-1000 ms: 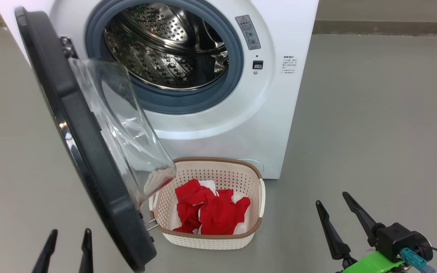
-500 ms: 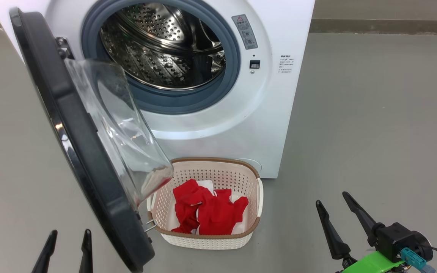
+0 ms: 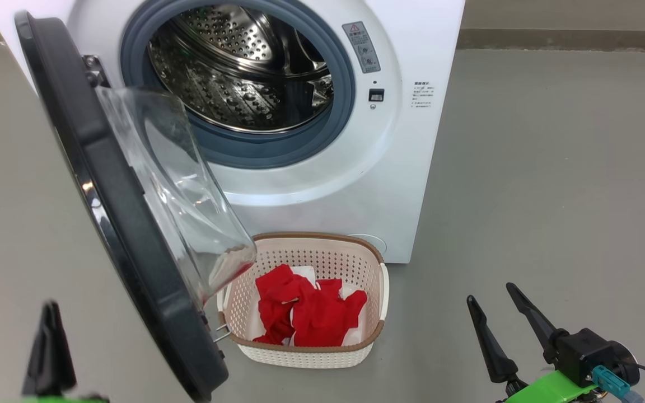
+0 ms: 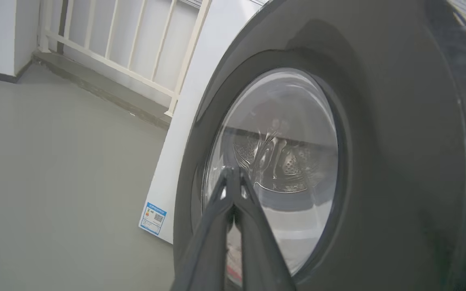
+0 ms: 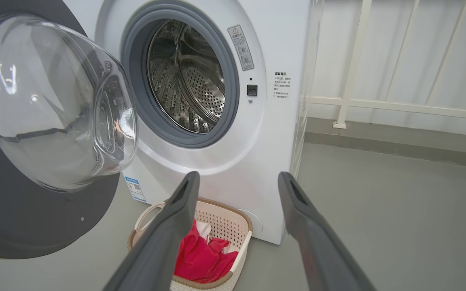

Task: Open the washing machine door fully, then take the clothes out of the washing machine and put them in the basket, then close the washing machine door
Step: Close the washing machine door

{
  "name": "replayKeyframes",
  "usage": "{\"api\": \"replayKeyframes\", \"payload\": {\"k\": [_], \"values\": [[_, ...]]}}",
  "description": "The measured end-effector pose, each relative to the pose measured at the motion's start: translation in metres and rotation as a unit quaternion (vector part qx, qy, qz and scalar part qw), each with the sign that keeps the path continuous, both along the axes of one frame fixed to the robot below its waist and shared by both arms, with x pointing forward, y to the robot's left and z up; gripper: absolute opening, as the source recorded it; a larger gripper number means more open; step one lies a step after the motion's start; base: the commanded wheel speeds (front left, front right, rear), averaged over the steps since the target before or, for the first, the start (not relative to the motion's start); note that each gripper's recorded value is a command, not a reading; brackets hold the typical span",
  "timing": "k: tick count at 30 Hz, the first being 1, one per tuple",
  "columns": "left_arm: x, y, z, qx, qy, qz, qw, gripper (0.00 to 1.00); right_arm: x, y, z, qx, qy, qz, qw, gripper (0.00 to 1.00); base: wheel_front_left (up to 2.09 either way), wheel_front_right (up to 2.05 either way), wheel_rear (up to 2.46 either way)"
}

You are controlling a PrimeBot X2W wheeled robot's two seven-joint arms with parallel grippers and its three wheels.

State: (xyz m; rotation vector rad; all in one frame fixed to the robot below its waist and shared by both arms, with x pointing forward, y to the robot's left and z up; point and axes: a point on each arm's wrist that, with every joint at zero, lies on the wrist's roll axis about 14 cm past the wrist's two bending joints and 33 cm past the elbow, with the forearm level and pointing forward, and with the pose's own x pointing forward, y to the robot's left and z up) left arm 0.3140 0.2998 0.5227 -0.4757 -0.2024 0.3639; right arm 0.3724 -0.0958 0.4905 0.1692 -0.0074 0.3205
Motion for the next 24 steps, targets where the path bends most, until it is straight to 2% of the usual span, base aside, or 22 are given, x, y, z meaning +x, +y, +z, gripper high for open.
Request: {"api": "replayKeyframes", "payload": {"k": [4,7,10,13,14,15,17,24], "values": [[0.016,0.004,0.020,-0.099,-0.040,-0.007,0.994,0.00,0.000,0.000,0.000,0.000,0.000,0.000,1.000,1.00,0.00,0.00,0.00],[0.026,0.004,0.033,-0.203,-0.071,-0.031,0.976,0.00,0.000,-0.001,0.000,0.000,0.000,-0.002,1.000,1.00,0.00,0.00,0.00],[0.037,-0.002,0.050,-0.332,-0.106,-0.073,0.934,0.00,-0.001,-0.003,0.000,0.000,0.000,-0.004,1.000,1.00,0.00,0.00,0.00],[0.044,-0.011,0.069,-0.418,-0.125,-0.118,0.892,0.00,-0.001,-0.005,-0.001,-0.001,0.002,-0.007,1.000,1.00,0.00,0.00,0.00],[0.044,-0.011,0.069,-0.418,-0.125,-0.118,0.892,0.00,-0.001,-0.005,-0.001,-0.001,0.002,-0.007,1.000,1.00,0.00,0.00,0.00],[0.046,-0.015,0.078,-0.451,-0.131,-0.137,0.872,0.00,-0.001,-0.006,-0.002,-0.001,0.003,-0.009,1.000,1.00,0.00,0.00,0.00],[0.047,-0.019,0.084,-0.471,-0.129,-0.151,0.859,0.00,-0.002,-0.008,-0.003,-0.001,0.005,-0.011,1.000,1.00,0.00,0.00,0.00],[0.056,-0.038,0.097,-0.490,-0.124,-0.187,0.842,0.00,-0.004,-0.016,-0.008,0.000,0.012,-0.024,1.000,1.00,0.00,0.00,0.00]]}}
